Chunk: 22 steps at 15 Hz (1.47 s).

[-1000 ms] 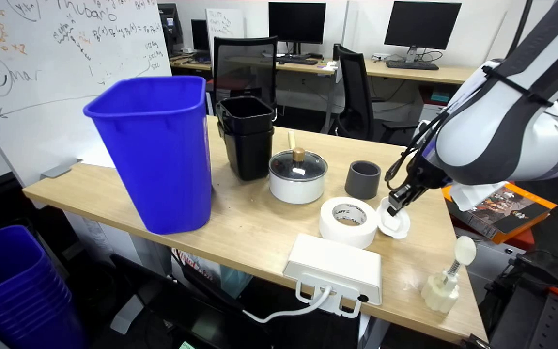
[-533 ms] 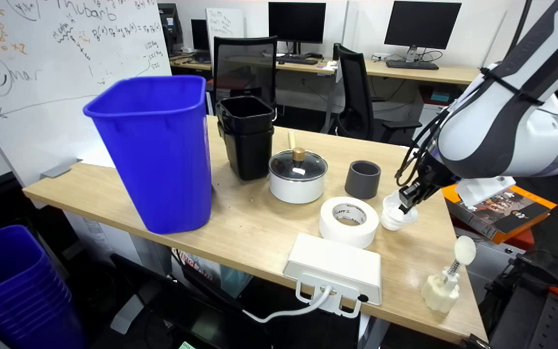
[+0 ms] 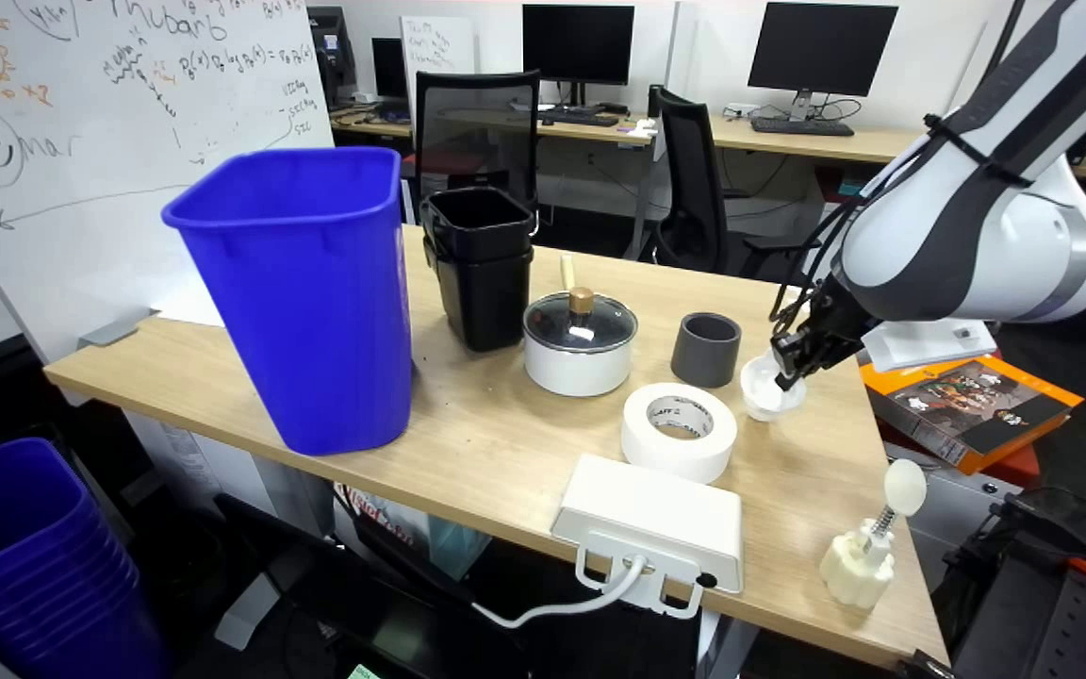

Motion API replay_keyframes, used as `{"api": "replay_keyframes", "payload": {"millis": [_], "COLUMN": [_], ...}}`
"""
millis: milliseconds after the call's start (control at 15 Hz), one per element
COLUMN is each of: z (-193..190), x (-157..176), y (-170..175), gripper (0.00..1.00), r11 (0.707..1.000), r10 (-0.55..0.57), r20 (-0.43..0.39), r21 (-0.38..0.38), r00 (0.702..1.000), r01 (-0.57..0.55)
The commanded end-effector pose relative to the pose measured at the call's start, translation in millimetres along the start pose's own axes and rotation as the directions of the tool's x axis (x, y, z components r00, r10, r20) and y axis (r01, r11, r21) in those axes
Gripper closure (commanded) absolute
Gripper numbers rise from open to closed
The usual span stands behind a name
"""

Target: Put the white object in the grey cup

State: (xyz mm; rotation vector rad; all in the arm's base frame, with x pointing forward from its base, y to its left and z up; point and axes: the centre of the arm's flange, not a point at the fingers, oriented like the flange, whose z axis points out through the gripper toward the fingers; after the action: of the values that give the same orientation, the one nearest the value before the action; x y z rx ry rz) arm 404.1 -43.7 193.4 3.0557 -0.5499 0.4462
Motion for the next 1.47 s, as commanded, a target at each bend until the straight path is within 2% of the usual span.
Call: {"api": "replay_keyframes", "payload": {"millis": [0,200,400,733,1000,1133,1267,1400], "z": [-18,-22,-29,-45,-63,-71,-73,-69], "x": [21,32,48,82,111,121,124,123], "y": [-15,-12,-11,-26,-39,-41,-37,-28], "gripper": [0.99,0.99,0.99,0.99,0.99,0.99,0.99,0.99], "r11": [0.995,0.984,0.958,0.890,0.845,0.834,0.843,0.834], "r10": [0.096,0.180,0.286,0.449,0.520,0.536,0.528,0.548], "r20": [0.005,-0.009,0.009,0.077,0.059,0.034,-0.001,-0.019], "r21": [-0.007,-0.011,0.003,0.057,0.112,0.134,0.121,0.094], "r00": [0.995,0.984,0.958,0.890,0.852,0.843,0.849,0.836], "r01": [-0.096,-0.180,-0.286,-0.453,-0.524,-0.535,-0.524,-0.544]}}
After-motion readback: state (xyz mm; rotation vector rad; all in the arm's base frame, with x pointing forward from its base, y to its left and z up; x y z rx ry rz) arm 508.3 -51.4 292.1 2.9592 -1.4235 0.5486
